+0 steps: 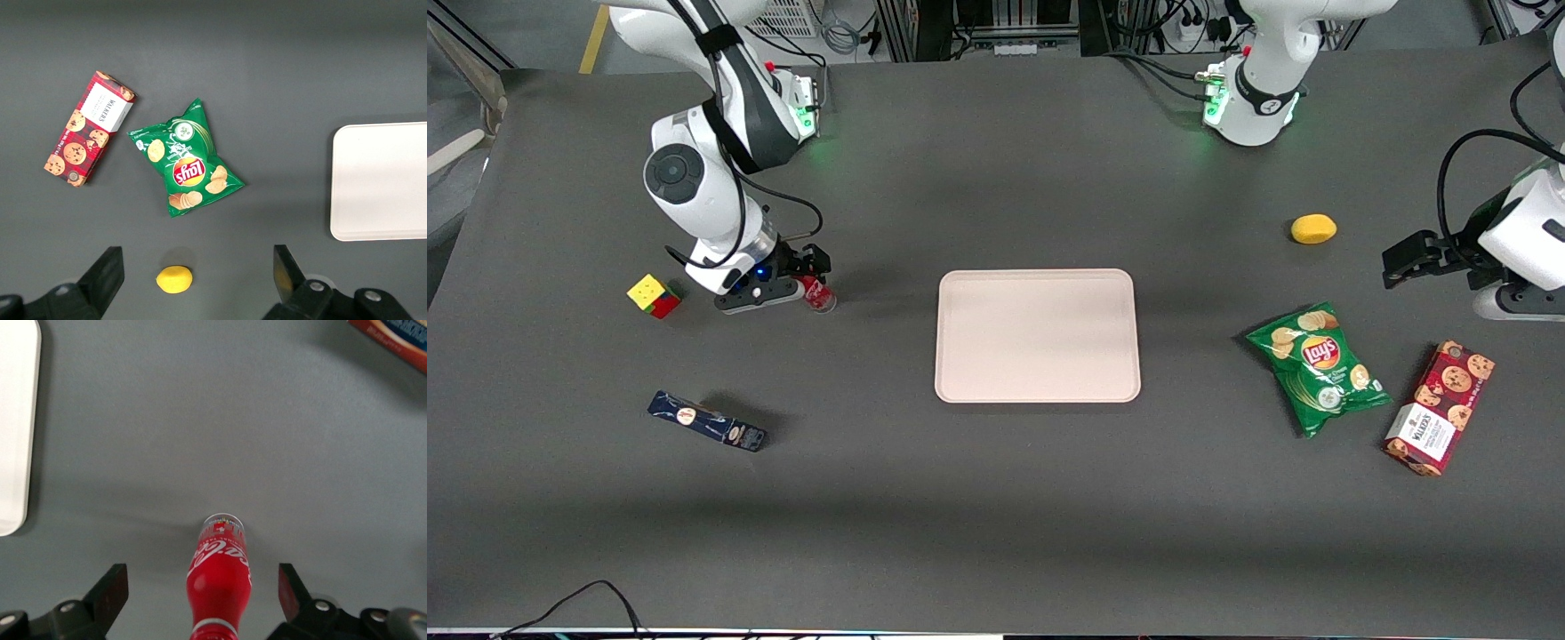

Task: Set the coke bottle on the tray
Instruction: 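Lower the right gripper around the bottle and close on it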

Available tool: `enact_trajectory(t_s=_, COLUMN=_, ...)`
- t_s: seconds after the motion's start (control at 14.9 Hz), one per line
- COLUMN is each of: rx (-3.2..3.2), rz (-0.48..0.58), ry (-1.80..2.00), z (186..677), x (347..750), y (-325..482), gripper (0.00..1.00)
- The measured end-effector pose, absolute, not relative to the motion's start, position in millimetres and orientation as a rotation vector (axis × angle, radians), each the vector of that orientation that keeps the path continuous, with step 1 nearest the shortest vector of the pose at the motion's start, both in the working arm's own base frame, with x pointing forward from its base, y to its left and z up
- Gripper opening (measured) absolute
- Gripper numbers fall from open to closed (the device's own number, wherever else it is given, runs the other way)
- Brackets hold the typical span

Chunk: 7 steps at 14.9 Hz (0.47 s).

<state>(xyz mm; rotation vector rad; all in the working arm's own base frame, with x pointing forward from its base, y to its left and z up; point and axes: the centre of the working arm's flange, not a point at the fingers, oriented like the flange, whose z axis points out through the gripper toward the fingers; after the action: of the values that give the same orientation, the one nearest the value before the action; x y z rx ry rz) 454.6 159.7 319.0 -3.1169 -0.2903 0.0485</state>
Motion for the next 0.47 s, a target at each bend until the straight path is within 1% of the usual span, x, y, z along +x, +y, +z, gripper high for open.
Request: enact_trajectory(t_s=0.47, rx=-3.122, rz=0.092, ry=-0.29, z=303.0, x=437.6, y=153.8, gripper=1.0)
